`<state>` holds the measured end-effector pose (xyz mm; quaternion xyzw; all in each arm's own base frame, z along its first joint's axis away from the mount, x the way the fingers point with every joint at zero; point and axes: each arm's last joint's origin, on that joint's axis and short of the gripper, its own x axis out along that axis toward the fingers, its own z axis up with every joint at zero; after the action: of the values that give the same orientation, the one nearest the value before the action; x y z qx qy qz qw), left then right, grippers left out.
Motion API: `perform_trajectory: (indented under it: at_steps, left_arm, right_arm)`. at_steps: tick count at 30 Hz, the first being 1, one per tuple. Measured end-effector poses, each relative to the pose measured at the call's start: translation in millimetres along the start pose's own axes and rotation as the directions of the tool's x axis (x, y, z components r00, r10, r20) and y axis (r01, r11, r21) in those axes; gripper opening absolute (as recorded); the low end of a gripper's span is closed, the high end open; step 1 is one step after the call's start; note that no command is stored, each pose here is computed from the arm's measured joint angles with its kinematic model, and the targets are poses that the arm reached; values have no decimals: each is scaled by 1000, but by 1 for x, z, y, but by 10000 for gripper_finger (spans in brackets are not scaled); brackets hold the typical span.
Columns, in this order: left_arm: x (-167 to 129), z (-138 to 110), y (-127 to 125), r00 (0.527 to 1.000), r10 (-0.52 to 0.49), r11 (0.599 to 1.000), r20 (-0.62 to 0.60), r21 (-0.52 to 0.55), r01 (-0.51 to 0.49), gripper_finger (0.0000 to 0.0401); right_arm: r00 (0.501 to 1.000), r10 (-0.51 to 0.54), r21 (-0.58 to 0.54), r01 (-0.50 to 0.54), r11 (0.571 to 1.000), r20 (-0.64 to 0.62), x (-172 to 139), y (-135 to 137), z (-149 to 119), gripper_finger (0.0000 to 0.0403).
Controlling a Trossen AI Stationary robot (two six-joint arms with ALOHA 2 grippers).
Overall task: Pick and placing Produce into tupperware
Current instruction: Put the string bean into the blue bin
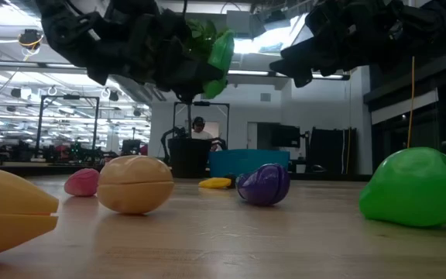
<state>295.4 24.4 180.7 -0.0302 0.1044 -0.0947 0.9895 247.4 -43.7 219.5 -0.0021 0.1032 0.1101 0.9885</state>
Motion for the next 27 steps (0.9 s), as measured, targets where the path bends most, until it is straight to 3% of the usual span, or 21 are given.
perform_trajectory:
  at_steps: [8, 16, 27]
  left_arm:
    - [20, 11, 6, 991, -131, 991, 25, 11, 130, 110]
    - [43, 14, 19, 952, -306, 952, 19, 15, 306, 111]
    - [61, 26, 26, 923, -383, 923, 47, 55, 380, 112]
  right_arm:
    - [1000, -8, -58, 10, 998, 24, 1, 0, 7, 289]
    - [992, 123, -168, -115, 979, 35, 8, 17, 13, 285]
    - [980, 193, -206, -181, 962, 39, 23, 30, 8, 283]
